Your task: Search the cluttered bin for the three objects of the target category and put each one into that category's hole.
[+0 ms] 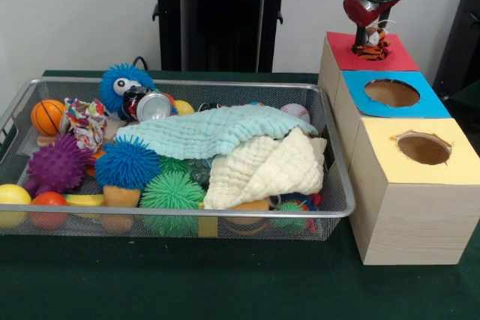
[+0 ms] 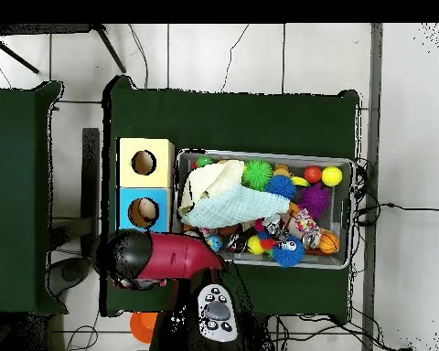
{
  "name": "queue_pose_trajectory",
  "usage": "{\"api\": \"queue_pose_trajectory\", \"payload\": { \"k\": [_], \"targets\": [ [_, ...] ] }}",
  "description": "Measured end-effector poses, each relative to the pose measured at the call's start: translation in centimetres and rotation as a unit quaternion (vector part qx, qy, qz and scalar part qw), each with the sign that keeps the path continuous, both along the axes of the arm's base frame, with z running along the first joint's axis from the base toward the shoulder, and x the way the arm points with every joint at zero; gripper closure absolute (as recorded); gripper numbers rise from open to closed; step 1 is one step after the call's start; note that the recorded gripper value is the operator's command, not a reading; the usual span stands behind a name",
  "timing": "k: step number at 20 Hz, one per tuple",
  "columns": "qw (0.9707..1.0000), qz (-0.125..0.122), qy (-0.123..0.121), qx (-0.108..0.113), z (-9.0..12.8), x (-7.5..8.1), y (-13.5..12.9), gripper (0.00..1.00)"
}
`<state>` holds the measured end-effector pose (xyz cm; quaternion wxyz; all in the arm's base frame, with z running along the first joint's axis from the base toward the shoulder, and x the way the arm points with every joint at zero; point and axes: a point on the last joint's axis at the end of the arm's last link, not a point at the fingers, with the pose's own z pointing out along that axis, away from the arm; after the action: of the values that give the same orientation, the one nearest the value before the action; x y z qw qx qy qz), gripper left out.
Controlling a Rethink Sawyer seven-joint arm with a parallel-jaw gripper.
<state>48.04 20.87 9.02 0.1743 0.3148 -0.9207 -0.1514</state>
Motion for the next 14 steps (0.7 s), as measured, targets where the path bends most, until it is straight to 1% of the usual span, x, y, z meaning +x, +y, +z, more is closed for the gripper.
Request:
{"api": "queue_pose_trajectory", "payload": {
  "k": [5, 11, 14],
  "targets": [
    [1.0, 0.003, 0.005, -0.004, -0.41, -0.5, 0.14, 0.0],
    [0.9999, 0.005, 0.005, -0.011, -0.47, -0.77, 0.13, 0.0],
    [0.9996, 0.012, -0.001, -0.025, -0.37, -0.9, 0.1, 0.0]
  ]
}}
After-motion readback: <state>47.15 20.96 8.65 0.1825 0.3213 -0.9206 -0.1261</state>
